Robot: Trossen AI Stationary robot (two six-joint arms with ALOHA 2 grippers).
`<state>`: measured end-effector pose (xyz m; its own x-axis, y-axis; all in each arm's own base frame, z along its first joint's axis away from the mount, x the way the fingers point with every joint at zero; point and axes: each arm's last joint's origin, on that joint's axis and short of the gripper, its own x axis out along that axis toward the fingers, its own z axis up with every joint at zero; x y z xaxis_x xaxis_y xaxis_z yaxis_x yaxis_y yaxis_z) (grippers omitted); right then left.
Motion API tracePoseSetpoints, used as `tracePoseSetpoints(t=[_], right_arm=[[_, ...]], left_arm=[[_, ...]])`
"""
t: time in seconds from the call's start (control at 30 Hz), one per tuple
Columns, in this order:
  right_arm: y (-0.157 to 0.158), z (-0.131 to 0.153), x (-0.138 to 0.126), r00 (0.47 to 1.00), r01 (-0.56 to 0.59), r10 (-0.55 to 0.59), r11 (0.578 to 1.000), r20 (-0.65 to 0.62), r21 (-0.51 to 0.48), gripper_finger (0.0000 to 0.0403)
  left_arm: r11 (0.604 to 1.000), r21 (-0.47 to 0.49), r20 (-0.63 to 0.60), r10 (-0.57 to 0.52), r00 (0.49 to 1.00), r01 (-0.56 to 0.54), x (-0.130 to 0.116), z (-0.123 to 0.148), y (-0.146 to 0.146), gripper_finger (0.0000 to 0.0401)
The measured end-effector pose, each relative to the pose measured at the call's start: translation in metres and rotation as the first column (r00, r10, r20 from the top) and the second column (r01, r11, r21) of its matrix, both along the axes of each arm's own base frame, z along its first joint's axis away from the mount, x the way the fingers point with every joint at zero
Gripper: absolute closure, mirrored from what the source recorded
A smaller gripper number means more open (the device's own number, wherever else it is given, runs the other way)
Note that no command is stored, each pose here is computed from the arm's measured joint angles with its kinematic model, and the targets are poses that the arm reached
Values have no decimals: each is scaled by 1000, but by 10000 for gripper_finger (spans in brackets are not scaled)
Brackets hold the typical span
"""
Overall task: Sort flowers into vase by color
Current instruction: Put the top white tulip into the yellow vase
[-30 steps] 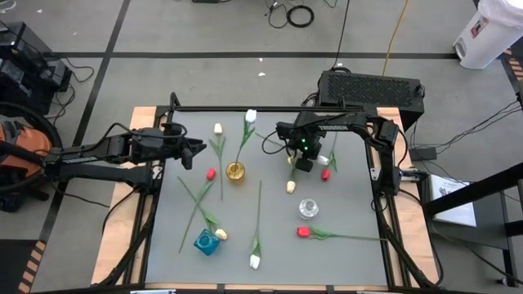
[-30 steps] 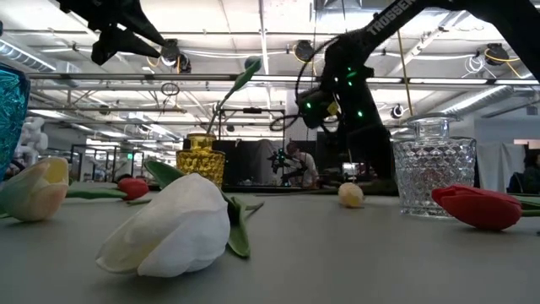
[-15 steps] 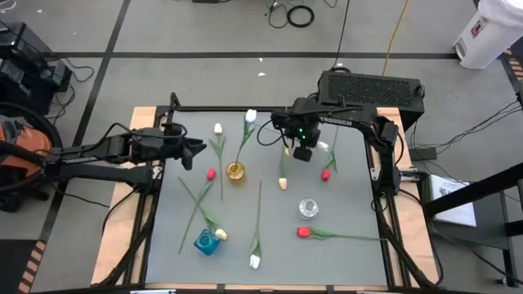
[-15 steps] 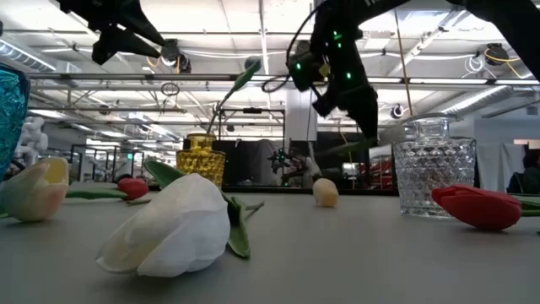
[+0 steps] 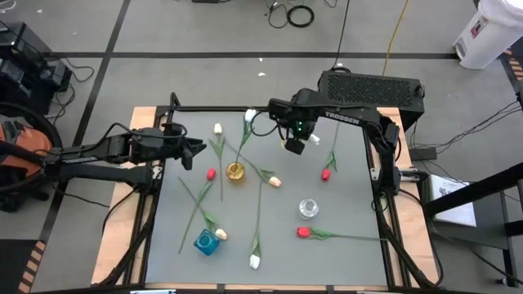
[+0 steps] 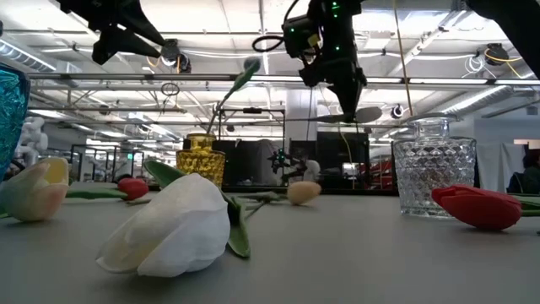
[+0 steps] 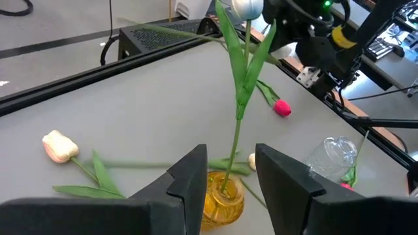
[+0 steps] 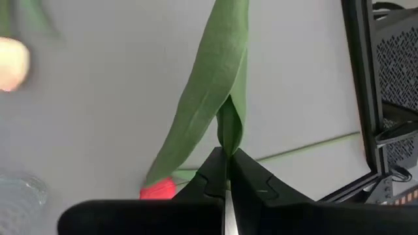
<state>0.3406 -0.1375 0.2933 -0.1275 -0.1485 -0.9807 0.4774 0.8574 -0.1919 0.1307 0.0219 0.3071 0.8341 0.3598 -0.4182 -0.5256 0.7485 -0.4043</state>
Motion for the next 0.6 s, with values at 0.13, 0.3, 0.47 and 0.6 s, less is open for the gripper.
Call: tracePoseSetpoints(t=[0.13, 0.3, 0.47, 0.6], right_arm=[[-3, 0, -1, 1000, 10, -10, 1000, 0, 0, 402], [-6, 0, -2, 1000, 21, -21, 1000, 0, -4, 402], [-11, 10, -10, 999, 33, -32, 997, 3, -72, 402], [-16, 26, -24, 997, 64, -60, 993, 44, -99, 402]], left_arm=[[1000, -7, 2, -6, 1000, 6, 0, 0, 0, 264], [1000, -12, 3, -14, 1000, 14, 0, 0, 0, 264], [999, -19, 4, -27, 1000, 27, 0, 0, -1, 264], [999, -18, 9, -28, 1000, 28, 1, 0, -1, 264]])
